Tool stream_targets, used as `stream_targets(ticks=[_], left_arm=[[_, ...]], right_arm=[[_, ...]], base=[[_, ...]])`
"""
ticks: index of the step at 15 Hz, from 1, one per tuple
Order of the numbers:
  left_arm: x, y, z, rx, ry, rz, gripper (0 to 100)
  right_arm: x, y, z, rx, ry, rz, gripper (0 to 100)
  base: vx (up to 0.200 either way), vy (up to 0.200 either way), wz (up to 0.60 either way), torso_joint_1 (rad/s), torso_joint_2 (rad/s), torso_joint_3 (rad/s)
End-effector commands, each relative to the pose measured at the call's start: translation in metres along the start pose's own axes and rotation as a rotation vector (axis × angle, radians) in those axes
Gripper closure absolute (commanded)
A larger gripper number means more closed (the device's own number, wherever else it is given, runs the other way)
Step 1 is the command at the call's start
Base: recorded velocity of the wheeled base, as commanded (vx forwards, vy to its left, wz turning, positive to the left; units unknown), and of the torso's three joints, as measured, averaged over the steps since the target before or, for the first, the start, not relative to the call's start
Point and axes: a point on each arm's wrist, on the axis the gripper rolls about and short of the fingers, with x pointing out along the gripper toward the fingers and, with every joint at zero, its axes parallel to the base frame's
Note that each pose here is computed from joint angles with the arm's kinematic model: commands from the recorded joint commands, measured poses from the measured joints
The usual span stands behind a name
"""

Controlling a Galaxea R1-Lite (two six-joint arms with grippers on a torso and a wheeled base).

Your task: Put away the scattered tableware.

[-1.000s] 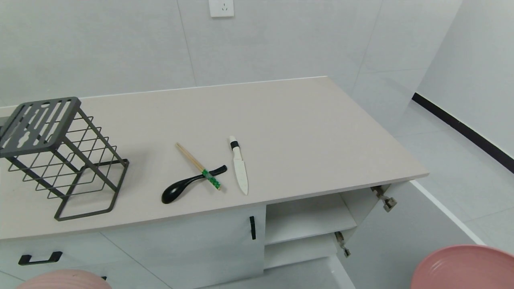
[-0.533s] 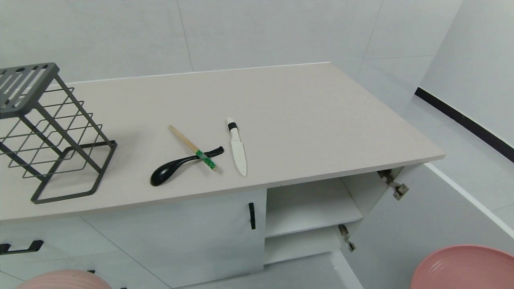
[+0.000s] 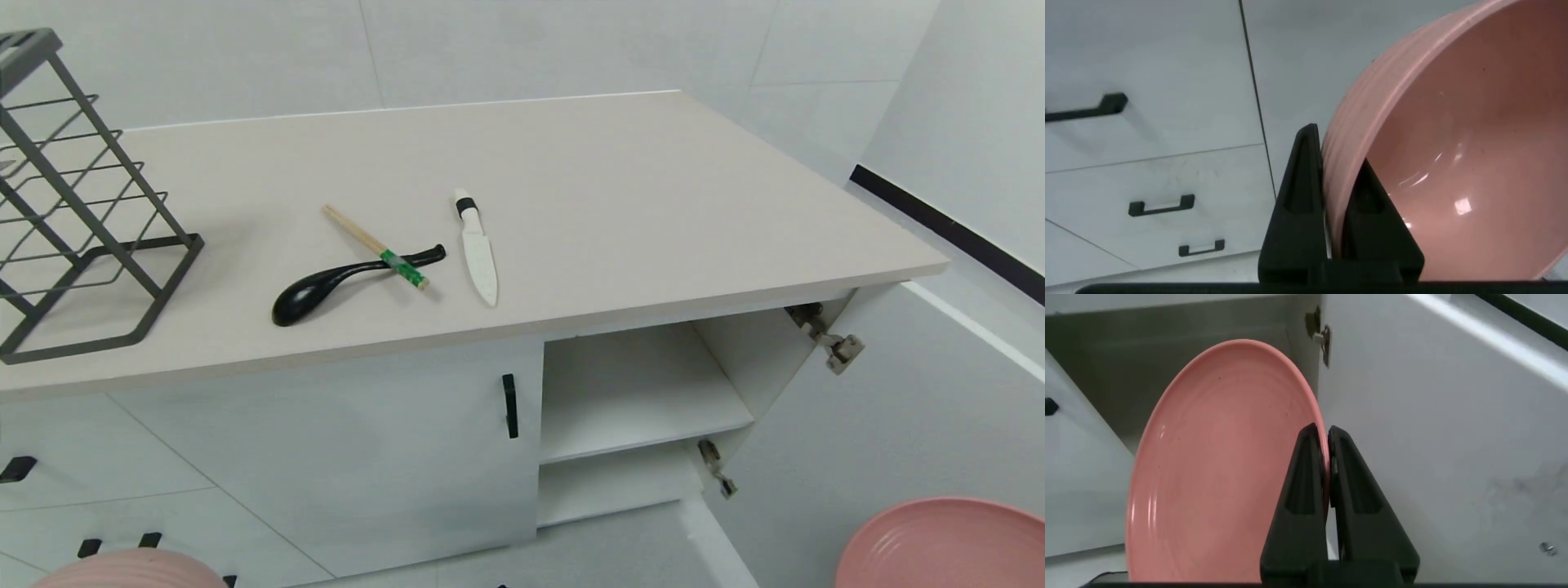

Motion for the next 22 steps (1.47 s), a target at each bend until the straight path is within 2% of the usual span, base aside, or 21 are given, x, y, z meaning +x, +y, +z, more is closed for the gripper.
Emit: stream_targets(ticks=[1, 11, 15, 22], left_arm=[[0.0001, 0.0, 0.0, 0.0, 0.001, 0.0, 100], [0.0001, 0.0, 0.0002, -0.004, 0.0, 0.002, 100], [0.0001, 0.0, 0.0002, -0.004, 0.0, 0.002, 100], [0.0001, 0.0, -0.0001, 0.0, 0.003, -0.001, 100]], right_arm=[[-0.0001, 0.0, 0.0001, 0.0, -0.002, 0.001, 100], [-0.0001, 0.0, 0.0001, 0.001, -0.002, 0.001, 100], [-0.0001, 0.0, 0.0002, 0.003, -0.003, 0.001, 100], [-0.0001, 0.0, 0.0002, 0.003, -0.003, 0.001, 100]], base=[[0.0, 0.0, 0.0, -0.246, 0.47, 0.232], [0.0, 0.0, 0.0, -0.243, 0.37, 0.144], [0.0, 0.0, 0.0, -0.038, 0.24, 0.08], [0.0, -0.029, 0.0, 0.0, 0.02, 0.02]])
